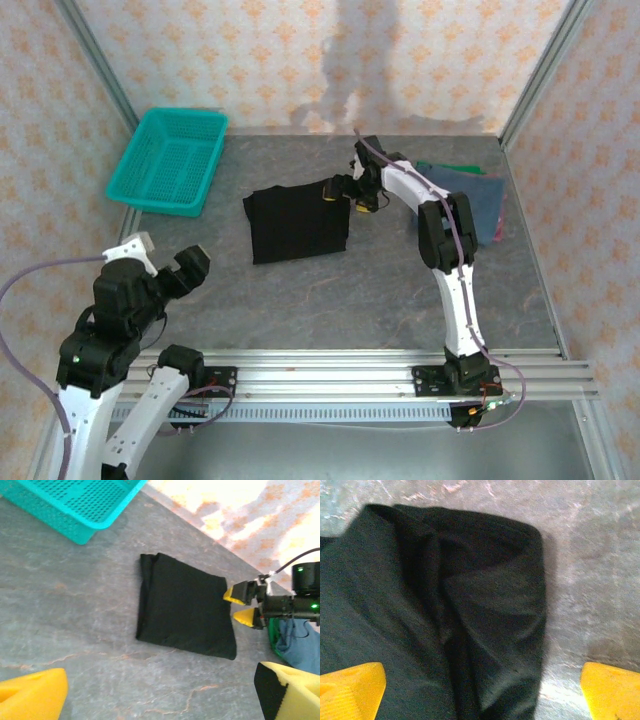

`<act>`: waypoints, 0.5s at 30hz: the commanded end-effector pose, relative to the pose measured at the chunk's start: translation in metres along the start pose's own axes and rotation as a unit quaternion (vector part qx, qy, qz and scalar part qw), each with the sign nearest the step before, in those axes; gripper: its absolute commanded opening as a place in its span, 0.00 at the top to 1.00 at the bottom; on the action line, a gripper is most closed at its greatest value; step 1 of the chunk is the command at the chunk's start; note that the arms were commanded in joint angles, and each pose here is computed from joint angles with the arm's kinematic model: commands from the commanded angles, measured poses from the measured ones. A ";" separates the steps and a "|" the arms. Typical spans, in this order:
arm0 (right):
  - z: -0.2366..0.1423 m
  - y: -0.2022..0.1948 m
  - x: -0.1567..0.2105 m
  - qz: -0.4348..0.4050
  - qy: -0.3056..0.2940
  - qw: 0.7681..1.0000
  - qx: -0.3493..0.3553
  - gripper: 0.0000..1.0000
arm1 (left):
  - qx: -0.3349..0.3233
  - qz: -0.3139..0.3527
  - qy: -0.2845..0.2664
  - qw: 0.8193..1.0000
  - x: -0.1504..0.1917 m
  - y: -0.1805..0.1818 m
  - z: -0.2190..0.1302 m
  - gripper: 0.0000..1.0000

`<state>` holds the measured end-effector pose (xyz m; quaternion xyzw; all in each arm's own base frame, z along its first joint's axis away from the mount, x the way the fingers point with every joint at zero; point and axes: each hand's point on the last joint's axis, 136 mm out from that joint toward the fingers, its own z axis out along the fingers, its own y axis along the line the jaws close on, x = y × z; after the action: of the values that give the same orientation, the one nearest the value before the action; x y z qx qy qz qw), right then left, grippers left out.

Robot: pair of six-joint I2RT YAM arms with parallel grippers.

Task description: Fold and stack the t-shirts

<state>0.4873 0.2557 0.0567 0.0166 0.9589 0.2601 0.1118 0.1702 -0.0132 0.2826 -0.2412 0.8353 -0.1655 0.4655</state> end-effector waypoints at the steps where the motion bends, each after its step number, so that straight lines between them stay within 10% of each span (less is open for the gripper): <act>1: 0.010 0.020 -0.006 -0.016 -0.017 0.999 -0.034 0.01 | -0.053 -0.002 0.011 0.999 0.012 0.026 -0.006 0.03; 15: 0.023 -0.015 -0.003 -0.053 0.022 0.994 0.098 0.00 | -0.080 0.008 0.019 0.997 0.016 0.035 -0.001 0.03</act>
<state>0.5035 0.2736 0.0503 -0.0143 0.9644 0.2352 0.1204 0.1547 0.0002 0.2633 -0.2621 0.8496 -0.1258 0.4401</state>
